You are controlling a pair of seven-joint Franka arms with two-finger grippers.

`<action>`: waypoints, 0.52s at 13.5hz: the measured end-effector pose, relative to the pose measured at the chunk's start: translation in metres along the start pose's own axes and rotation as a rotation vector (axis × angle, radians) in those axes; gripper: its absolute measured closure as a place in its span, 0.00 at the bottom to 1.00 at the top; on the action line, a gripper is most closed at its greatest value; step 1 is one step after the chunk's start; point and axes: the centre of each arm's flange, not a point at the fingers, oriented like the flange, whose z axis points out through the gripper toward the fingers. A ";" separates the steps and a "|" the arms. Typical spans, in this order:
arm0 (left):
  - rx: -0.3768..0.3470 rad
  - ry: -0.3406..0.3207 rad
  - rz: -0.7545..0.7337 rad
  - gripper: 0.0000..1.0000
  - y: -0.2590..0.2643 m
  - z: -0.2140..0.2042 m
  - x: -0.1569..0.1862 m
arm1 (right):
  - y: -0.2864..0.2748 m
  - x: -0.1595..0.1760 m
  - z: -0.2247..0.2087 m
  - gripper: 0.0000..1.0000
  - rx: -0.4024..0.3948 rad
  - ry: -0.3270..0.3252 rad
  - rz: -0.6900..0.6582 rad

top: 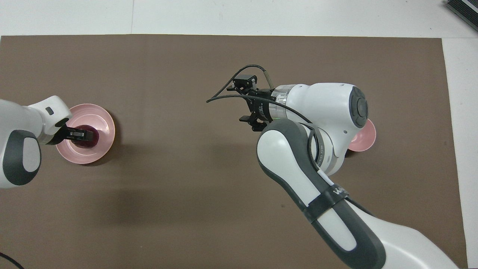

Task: Move apple from plate to bowl
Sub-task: 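Grasp the apple with the left gripper while the right gripper moves inward, then lift the apple with the left gripper toward the open right gripper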

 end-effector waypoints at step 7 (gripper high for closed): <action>-0.183 0.148 -0.032 0.37 0.054 -0.084 0.023 | -0.008 -0.013 0.021 0.00 0.222 -0.113 0.381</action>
